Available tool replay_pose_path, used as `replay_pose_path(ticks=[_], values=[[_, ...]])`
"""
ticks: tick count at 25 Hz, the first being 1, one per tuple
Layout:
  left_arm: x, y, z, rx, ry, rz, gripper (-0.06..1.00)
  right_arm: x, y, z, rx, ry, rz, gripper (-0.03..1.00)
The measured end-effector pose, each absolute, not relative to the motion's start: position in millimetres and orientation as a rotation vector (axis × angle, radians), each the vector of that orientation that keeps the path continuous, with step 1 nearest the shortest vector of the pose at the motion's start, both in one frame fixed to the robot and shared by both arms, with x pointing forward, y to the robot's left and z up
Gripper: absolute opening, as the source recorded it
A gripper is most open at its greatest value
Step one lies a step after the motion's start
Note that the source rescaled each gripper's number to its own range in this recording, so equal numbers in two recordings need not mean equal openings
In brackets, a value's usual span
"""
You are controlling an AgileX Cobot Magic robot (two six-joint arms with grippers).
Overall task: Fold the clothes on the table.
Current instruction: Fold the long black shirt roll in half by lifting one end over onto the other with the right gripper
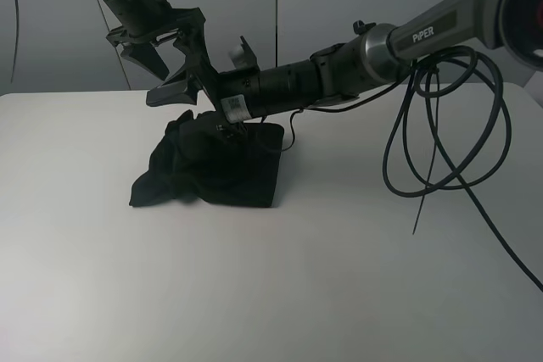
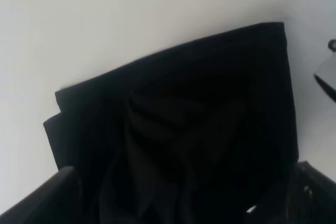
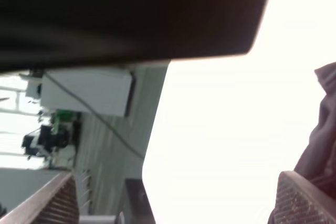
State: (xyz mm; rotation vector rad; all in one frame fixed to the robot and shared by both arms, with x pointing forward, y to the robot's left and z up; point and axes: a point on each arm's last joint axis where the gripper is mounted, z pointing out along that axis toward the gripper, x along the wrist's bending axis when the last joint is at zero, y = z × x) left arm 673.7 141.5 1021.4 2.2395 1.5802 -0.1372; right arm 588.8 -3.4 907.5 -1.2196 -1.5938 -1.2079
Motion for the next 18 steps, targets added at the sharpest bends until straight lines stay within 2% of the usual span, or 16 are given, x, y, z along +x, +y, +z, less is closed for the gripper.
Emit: replay_pose_path(ticks=[6, 11, 14, 18], values=[[674, 141, 1021, 2.24, 1.58, -0.137, 1.0, 580, -6, 934, -1.06, -1.708, -1.233, 0.81], [674, 141, 1021, 2.24, 1.58, -0.137, 1.0, 581, -29, 956, -1.094, -2.088, -1.128, 0.81], [674, 141, 1021, 2.24, 1.58, -0.137, 1.0, 583, -43, 958, -1.161, -2.285, -1.014, 0.84], [674, 141, 1021, 2.241, 1.578, -0.137, 1.0, 581, -52, 943, -1.23, -2.366, -0.854, 0.89]])
